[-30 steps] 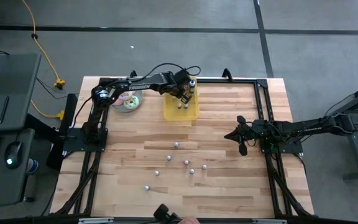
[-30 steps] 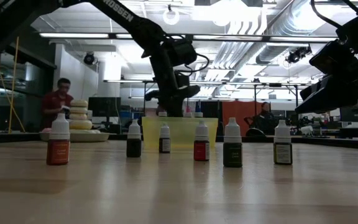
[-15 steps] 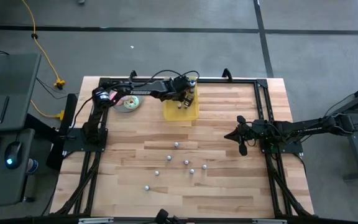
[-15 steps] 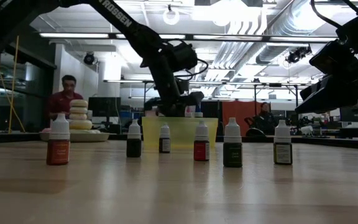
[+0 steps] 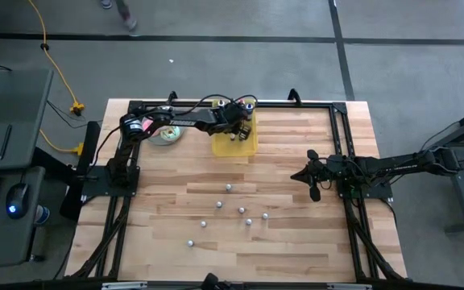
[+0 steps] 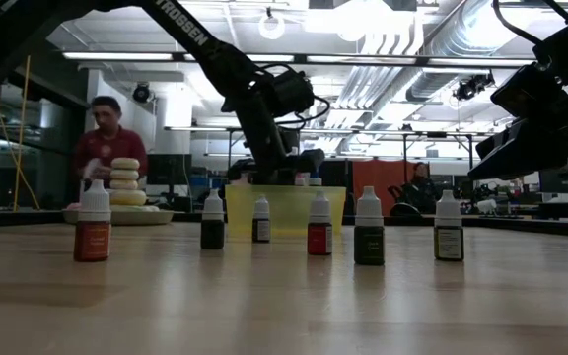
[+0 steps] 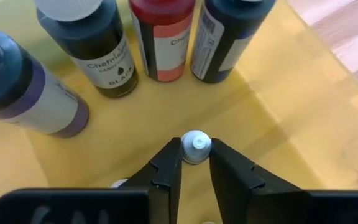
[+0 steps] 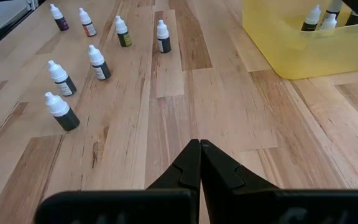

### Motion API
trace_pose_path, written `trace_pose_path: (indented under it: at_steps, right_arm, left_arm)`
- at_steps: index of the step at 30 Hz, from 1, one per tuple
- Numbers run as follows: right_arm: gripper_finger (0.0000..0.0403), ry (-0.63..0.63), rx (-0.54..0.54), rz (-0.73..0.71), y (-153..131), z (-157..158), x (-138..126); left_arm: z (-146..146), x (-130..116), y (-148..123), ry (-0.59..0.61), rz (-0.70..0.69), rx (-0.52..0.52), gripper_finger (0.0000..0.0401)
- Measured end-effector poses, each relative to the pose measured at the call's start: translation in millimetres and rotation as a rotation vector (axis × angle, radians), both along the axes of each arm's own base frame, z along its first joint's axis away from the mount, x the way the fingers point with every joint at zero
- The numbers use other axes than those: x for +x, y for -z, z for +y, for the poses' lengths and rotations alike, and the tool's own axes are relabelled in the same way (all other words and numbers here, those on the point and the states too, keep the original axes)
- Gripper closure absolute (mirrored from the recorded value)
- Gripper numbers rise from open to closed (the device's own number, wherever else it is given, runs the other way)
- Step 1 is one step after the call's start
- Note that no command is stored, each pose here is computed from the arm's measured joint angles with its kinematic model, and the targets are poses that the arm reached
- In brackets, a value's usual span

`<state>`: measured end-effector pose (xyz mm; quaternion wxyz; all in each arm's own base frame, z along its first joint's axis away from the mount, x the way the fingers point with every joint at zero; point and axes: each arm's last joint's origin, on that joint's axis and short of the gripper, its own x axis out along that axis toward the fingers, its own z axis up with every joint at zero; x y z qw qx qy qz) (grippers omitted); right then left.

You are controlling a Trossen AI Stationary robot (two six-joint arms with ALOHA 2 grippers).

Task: Pick & Place food coloring
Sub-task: Put the top small purple food coloring bottle into the yellow bin, then put the small brown food coloring bottle into the yellow bin

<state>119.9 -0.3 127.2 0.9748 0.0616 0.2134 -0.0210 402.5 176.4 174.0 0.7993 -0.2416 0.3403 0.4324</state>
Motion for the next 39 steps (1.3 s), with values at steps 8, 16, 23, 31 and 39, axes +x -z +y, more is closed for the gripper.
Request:
trace_pose_path:
  at_steps: [8, 16, 23, 31, 39]
  right_arm:
    - [0.0402, 0.000, 0.000, 0.000, 0, 0, 0]
    - [0.0402, 0.000, 0.000, 0.000, 0, 0, 0]
    - [0.0402, 0.000, 0.000, 0.000, 0, 0, 0]
    - [0.0402, 0.000, 0.000, 0.000, 0, 0, 0]
    - [0.0402, 0.000, 0.000, 0.000, 0, 0, 0]
  left_arm:
    - [0, 0, 0, 0.012, -0.004, -0.013, 0.0294]
    - [0, 1, -6, 0.068, 0.023, 0.020, 0.0283]
    - [2, 4, -45, 0.127, -0.020, 0.099, 0.0283]
    - [-7, -8, -95, 0.156, -0.098, 0.161, 0.0283]
    - [-38, -36, -135, 0.287, -0.053, 0.120, 0.0283]
